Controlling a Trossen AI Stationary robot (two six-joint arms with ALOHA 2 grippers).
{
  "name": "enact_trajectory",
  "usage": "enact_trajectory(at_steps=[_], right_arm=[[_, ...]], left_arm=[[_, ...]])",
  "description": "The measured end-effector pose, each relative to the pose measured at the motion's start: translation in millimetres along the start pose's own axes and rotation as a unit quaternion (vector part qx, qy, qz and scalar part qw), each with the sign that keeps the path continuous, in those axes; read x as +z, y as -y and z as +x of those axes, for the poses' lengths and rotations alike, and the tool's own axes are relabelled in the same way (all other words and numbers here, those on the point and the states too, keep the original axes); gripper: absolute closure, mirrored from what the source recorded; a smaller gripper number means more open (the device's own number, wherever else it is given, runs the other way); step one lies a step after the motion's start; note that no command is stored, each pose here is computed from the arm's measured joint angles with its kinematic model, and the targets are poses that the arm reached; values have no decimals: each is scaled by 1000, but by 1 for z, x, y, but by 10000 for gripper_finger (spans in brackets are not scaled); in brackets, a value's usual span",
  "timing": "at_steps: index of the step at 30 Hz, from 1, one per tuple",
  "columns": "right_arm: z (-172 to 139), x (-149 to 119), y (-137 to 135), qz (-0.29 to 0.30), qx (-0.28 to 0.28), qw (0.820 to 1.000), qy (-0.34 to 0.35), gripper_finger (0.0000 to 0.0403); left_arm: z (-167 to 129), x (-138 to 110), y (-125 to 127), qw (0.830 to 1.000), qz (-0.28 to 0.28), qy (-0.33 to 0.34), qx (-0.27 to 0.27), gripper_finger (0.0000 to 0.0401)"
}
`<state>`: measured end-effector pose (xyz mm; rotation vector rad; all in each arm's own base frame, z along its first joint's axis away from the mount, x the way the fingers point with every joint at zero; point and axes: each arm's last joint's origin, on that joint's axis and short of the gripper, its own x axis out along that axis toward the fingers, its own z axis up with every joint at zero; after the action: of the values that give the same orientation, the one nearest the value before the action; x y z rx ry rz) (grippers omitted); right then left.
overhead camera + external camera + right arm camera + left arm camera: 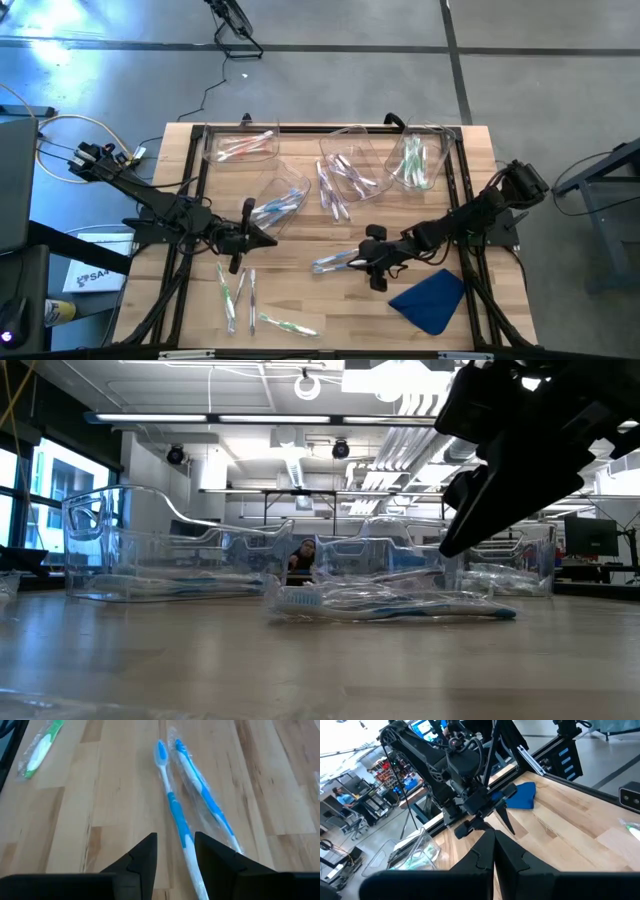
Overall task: Pick & Place Toothbrushes
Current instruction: Put the blue toothbrush into the bottom transparent bin
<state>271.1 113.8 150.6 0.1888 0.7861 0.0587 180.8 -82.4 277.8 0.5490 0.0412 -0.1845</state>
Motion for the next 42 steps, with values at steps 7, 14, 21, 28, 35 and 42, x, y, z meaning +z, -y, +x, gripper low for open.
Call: enact_trajectory(at_steps=[7,14,21,28,35,42], right_arm=[[0,0,0,0,-2,1000,-2,277],[10,-9,1,-5,-12,1000,-25,277],[25,-19,4,-10,-28,999,-45,277],[34,-26,6,-15,-48,997,-54,277],[36,-28,7,-16,-60,996,-57,308],[36,-30,8,-16,-59,996,-69,378]], left_arm=[[0,1,0,1000,-1,3,2,401],[0,1,0,1000,-2,3,2,401],[0,0,0,1000,-2,2,2,401],[0,0,0,1000,-1,0,1,401],[0,0,0,1000,-1,-2,2,401],[0,0,0,1000,-1,-2,2,401]])
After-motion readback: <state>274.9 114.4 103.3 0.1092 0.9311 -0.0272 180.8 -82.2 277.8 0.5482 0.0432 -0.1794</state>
